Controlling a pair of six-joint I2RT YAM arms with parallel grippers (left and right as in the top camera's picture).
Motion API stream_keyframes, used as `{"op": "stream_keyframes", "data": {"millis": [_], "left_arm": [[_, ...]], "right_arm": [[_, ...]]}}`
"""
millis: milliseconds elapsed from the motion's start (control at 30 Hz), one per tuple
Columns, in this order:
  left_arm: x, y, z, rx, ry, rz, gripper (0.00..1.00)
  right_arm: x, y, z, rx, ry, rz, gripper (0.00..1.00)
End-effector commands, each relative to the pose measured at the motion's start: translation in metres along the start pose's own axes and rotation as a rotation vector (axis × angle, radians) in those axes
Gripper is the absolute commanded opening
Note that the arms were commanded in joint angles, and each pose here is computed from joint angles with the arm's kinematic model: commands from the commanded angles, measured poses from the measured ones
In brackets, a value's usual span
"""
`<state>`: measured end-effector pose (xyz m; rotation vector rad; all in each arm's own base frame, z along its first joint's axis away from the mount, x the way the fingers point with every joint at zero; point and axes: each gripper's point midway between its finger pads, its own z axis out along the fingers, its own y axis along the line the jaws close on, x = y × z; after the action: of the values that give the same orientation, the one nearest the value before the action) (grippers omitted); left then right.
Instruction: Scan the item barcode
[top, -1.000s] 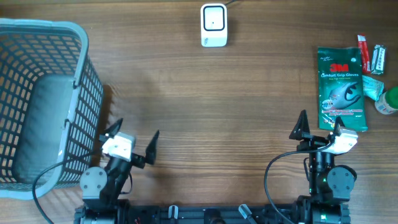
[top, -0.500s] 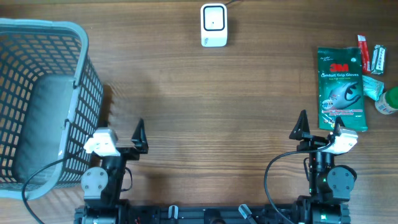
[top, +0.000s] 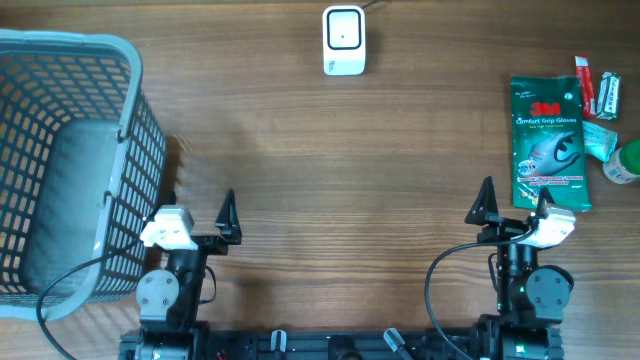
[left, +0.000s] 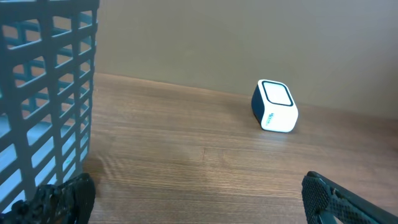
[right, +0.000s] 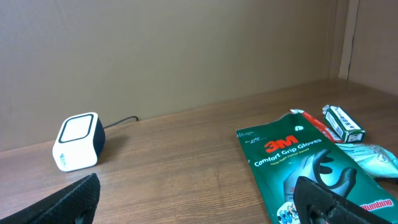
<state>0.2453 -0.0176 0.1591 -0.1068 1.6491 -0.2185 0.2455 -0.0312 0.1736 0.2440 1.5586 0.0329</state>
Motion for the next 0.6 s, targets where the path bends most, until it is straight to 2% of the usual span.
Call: {"op": "stream_keyframes", "data": {"millis": [0, 567], "left_arm": [[0.0026, 0.0008, 0.0004, -0.005, -0.002, 0.027, 1.00], [0.0018, 0.0010, 0.0004, -0.005, -0.005, -0.003, 1.00]], "right_arm": [[-0.0028, 0.0012, -0.0006, -0.010, -0.012, -0.019, 1.00], [-0.0028, 0.0012, -0.0006, -0.010, -0.012, -0.019, 1.00]]}}
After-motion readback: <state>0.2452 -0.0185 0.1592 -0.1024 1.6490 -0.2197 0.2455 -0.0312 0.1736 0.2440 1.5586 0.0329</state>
